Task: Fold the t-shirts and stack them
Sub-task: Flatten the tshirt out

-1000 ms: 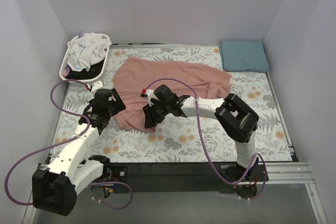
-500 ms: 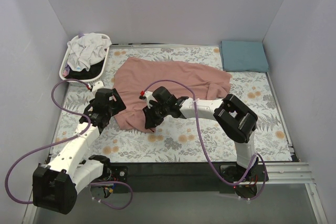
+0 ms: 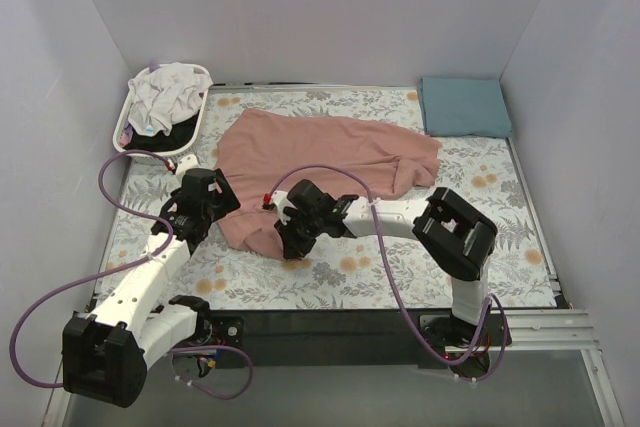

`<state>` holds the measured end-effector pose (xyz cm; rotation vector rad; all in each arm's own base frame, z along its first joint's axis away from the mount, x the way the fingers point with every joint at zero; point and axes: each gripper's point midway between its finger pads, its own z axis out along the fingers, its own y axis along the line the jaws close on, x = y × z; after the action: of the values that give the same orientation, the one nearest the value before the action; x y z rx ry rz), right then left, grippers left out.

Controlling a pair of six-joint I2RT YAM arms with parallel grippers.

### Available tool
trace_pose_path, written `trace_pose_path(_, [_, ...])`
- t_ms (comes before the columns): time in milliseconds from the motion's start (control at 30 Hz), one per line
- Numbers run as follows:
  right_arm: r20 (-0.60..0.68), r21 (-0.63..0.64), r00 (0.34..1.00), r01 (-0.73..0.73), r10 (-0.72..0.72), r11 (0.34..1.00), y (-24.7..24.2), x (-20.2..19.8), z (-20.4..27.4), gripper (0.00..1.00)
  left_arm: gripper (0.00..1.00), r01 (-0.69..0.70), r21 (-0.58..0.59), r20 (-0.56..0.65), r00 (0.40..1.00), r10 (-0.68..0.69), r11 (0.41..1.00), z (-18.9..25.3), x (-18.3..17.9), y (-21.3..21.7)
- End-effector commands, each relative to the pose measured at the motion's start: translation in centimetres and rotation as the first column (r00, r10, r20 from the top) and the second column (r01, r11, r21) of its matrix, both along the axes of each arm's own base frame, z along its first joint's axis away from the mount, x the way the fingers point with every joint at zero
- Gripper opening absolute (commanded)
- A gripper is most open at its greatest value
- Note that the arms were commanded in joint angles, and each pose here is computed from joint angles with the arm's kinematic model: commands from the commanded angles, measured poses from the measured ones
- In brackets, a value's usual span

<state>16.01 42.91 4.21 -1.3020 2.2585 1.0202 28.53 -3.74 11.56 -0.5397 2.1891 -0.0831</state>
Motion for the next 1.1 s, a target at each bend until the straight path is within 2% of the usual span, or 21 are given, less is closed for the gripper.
trace_pose_path(0, [0.094, -0.052, 0.991, -0.091, 0.095, 0.995, -1.9, -1.9, 1.7, 0.01, 0.7, -0.014, 0.016, 0.034, 0.999, 0.014, 1.0, 1.0, 0.6, 0.4])
trace_pose_path(200, [0.08, -0.177, 0.978, -0.177, 0.193, 0.968, -4.1, -5.8, -0.5, 0.02, 0.7, -0.009, 0.017, 0.027, 1.0, 0.009, 1.0, 0.8, 0.6, 0.3])
trace_pose_path(367, [0.091, -0.252, 0.966, -0.214, 0.244, 0.944, -5.0, -6.8, -1.0, 0.26, 0.7, -0.013, 0.017, 0.03, 0.999, 0.012, 1.0, 0.9, 0.6, 0.4])
trace_pose_path(400, [0.089, -0.231, 0.965, -0.222, 0.248, 0.947, -4.7, -7.0, -0.2, 0.3, 0.7, -0.014, 0.016, 0.027, 1.0, 0.013, 1.0, 0.8, 0.6, 0.4])
trace_pose_path(433, [0.098, -0.21, 0.964, -0.224, 0.248, 0.952, -4.1, -6.9, 0.5, 0.39, 0.7, -0.015, 0.016, 0.028, 0.999, 0.015, 1.0, 0.8, 0.6, 0.4])
trace_pose_path(533, [0.148, -0.121, 0.963, -0.209, 0.226, 0.97, -1.8, -5.8, 3.4, 0.5, 0.7, -0.018, 0.013, 0.026, 1.0, 0.017, 1.0, 0.7, 0.6, 0.4])
trace_pose_path(567, [0.168, -0.058, 0.965, -0.196, 0.203, 0.979, -0.2, -4.8, 4.4, 0.57, 0.7, -0.02, 0.016, 0.025, 0.999, 0.02, 1.0, 0.7, 0.6, 0.4])
trace_pose_path(733, [0.196, 0.069, 0.975, -0.115, 0.099, 0.991, 2.5, -1.0, 6.4, 0.57, 0.7, -0.042, 0.023, 0.034, 0.999, 0.041, 0.999, 0.9, 0.6, 0.9])
trace_pose_path(833, [0.194, 0.123, 0.977, -0.11, 0.085, 0.986, 4.0, 0.6, 6.5, 0.54, 0.7, -0.05, 0.022, 0.043, 0.998, 0.049, 0.998, 1.1, 0.6, 1.0])
trace_pose_path(1067, [0.158, 0.166, 0.977, -0.169, 0.143, 0.972, 6.3, 2.0, 4.1, 0.47, 0.7, -0.054, 0.017, 0.04, 0.998, 0.054, 0.998, 1.1, 0.7, 1.1])
